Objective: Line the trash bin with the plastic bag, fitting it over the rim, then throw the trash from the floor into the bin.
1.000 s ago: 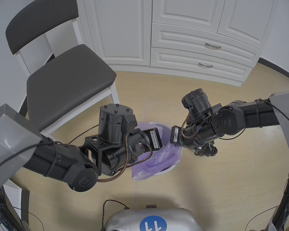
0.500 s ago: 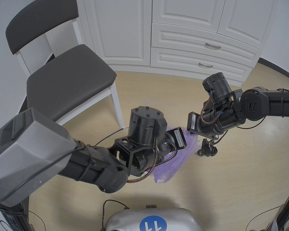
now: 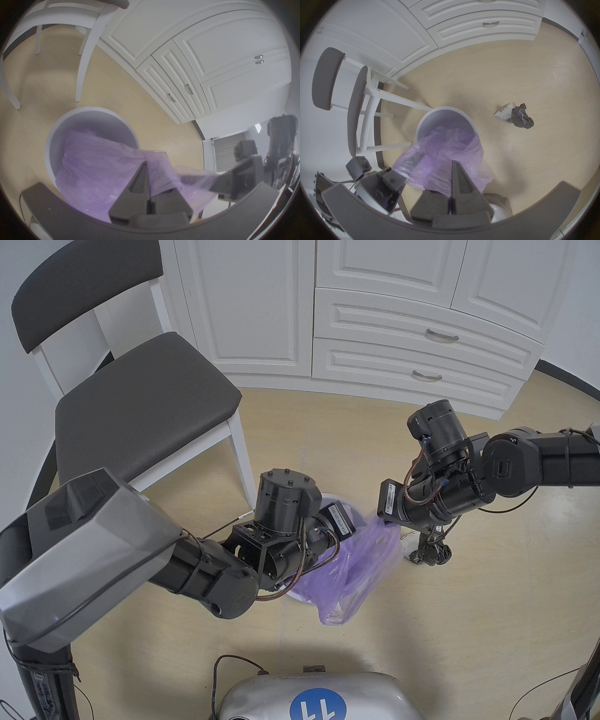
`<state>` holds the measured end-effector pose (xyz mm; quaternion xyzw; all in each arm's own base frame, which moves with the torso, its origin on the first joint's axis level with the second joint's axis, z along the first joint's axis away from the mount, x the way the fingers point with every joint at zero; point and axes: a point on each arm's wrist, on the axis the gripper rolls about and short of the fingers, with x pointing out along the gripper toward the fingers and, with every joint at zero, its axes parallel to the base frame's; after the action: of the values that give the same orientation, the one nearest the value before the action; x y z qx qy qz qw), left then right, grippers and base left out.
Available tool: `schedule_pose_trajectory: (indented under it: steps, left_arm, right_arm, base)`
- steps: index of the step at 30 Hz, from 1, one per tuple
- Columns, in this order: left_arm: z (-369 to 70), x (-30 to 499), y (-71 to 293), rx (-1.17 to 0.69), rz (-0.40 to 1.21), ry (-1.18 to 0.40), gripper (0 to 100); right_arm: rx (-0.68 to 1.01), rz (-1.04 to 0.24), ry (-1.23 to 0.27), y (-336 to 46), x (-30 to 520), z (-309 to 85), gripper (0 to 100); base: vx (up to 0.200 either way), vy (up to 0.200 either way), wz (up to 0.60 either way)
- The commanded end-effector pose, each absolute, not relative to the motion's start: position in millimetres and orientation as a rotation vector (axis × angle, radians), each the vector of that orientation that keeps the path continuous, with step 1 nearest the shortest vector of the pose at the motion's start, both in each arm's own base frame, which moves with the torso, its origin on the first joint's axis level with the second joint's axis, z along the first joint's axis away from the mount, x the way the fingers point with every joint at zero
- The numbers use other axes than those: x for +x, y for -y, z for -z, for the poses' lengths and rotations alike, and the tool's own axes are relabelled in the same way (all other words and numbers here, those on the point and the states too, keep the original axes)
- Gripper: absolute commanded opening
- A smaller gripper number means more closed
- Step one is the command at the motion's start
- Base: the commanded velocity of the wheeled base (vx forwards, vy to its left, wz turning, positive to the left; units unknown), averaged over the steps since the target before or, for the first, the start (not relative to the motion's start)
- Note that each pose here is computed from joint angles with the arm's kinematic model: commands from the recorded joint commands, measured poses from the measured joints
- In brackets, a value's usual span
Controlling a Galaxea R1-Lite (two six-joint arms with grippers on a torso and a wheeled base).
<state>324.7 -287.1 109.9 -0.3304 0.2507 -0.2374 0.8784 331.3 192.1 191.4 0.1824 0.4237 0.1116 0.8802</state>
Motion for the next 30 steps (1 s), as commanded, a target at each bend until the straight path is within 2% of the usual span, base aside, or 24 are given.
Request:
schedule_pose_trajectory:
  steps: [1, 7, 15, 19, 22, 30]
  left_arm:
    - [-96.0, 347.6, 275.3, -0.694, 0.436, -0.518, 0]
    - [-94.2, 370.7, 250.8, -0.713, 0.37, -0.488, 0]
    - [-128.7, 376.4, 223.7, -0.733, 0.347, -0.396, 0]
    - [-136.4, 370.2, 221.6, -0.701, 0.351, -0.405, 0]
    - [-135.5, 361.8, 230.2, -0.688, 0.368, -0.425, 0]
    - [-128.5, 360.7, 234.3, -0.678, 0.371, -0.443, 0]
  right_arm:
    - [0.415, -0.245, -0.866, -203.5, 335.2, -184.0, 0]
    - [0.474, -0.256, -0.839, -216.8, 341.6, -174.2, 0]
    - [0.719, -0.3, -0.744, -259.0, 361.3, -136.9, 0]
    - [0.769, -0.312, -0.73, -265.0, 364.7, -125.7, 0]
    - [0.777, -0.309, -0.74, -276.1, 370.5, -100.7, 0]
    - [0.801, -0.256, -0.705, -256.0, 400.8, -71.8, 0]
  base:
    - [0.0, 0.0, 0.0]
    - [0.0, 0.0, 0.0]
    - [0.0, 0.0, 0.0]
    - [0.0, 0.0, 0.0]
    - [0.0, 0.0, 0.0]
    - [0.0, 0.0, 0.0]
